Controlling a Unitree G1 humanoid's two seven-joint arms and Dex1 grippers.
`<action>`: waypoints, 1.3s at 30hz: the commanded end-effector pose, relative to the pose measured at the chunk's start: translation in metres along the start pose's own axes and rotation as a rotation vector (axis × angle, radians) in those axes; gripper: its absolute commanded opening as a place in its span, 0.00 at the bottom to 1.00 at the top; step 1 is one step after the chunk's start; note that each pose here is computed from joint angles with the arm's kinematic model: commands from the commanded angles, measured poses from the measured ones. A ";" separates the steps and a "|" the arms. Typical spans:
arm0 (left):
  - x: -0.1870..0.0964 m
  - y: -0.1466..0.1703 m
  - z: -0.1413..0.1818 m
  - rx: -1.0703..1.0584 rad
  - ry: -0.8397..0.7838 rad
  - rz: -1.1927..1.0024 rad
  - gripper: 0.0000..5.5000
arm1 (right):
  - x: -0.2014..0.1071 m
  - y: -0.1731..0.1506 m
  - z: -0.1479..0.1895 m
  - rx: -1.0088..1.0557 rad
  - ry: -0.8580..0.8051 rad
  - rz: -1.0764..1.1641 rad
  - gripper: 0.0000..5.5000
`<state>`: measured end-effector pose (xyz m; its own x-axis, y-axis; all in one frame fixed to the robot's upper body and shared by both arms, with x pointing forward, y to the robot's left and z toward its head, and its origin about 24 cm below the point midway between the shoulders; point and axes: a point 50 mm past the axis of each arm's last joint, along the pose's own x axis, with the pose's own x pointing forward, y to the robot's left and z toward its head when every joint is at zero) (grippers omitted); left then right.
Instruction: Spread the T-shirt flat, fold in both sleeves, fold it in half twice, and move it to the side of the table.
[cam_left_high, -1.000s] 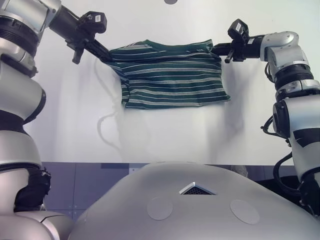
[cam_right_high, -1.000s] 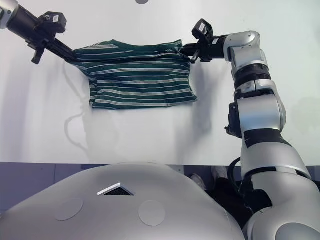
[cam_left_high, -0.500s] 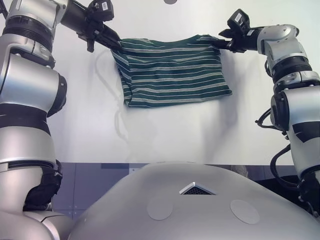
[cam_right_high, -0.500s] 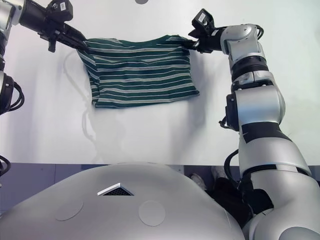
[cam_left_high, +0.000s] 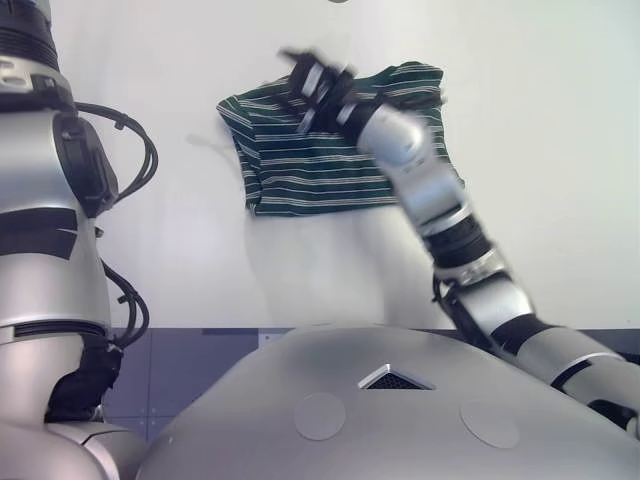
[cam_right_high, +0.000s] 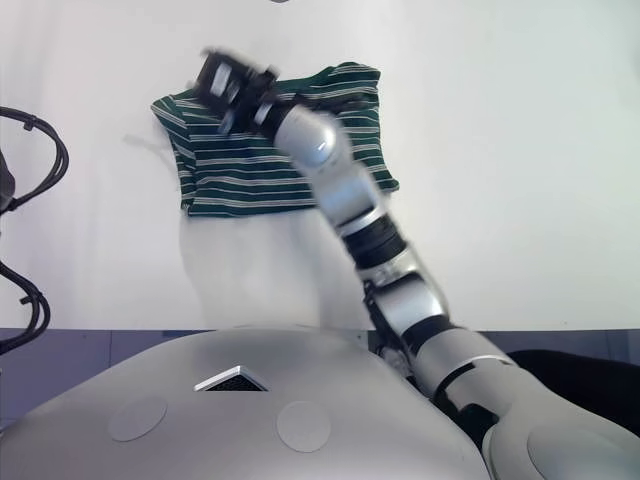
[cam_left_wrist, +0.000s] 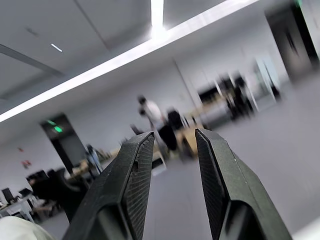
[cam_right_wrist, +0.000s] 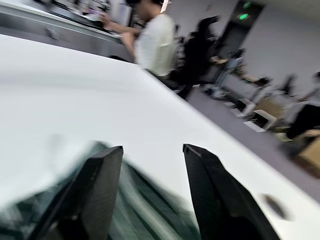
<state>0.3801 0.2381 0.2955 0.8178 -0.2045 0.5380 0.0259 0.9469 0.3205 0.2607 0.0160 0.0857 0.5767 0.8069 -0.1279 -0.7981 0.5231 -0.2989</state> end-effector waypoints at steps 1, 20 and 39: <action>-0.034 -0.026 0.011 -0.207 -0.142 0.084 0.28 | 0.014 0.028 -0.017 0.078 0.146 -0.110 0.41; -0.056 -0.068 0.018 -0.278 -0.082 -0.003 0.28 | -0.030 0.067 -0.048 0.292 0.431 0.104 0.41; -0.105 -0.120 0.014 0.074 -0.078 -0.717 0.28 | -0.244 -0.003 -0.094 -0.582 0.698 1.152 0.41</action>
<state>0.3075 0.1578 0.2440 0.6633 -0.5818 0.4706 0.3941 0.8062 0.4413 0.1655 -0.1332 0.0606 -0.0913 0.6962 -0.7120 -0.8382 -0.4397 -0.3225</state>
